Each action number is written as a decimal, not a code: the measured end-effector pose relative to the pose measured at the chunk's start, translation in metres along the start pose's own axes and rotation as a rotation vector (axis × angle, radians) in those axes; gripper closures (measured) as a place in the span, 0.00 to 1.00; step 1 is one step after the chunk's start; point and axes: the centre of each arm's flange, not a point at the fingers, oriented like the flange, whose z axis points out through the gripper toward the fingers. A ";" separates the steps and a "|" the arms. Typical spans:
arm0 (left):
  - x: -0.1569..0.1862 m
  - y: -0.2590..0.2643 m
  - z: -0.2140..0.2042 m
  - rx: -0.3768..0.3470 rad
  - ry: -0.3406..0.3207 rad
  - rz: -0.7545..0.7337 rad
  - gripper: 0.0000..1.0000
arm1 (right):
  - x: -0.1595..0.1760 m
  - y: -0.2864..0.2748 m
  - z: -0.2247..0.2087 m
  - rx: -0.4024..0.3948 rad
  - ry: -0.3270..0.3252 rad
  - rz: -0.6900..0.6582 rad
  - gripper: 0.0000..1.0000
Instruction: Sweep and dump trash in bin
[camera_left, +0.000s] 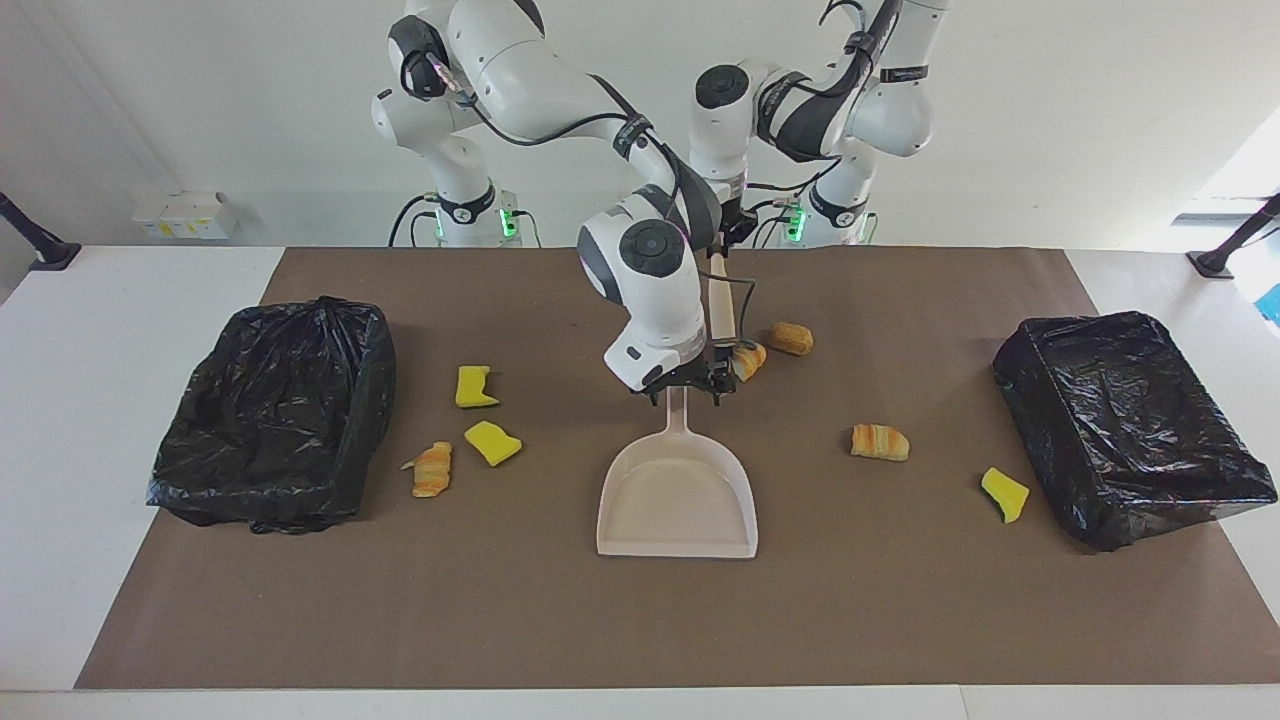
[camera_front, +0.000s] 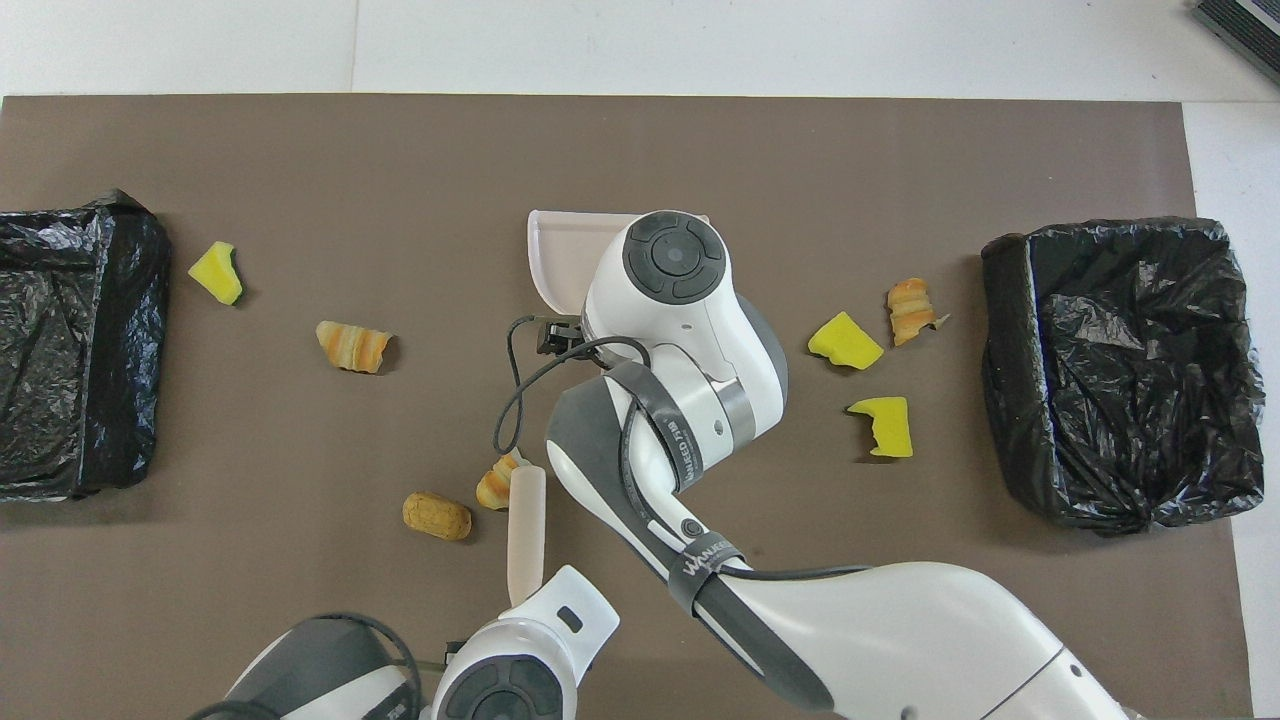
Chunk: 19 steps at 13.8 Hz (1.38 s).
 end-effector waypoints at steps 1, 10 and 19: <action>0.003 -0.016 -0.011 0.009 0.005 -0.026 0.74 | -0.001 0.002 0.008 0.000 0.002 0.002 0.00; 0.085 -0.146 -0.026 -0.015 0.065 -0.185 0.74 | -0.006 0.007 0.024 -0.016 -0.012 0.004 0.49; 0.164 -0.247 -0.018 -0.054 0.109 -0.196 0.74 | -0.005 0.008 0.017 -0.019 -0.016 0.006 0.69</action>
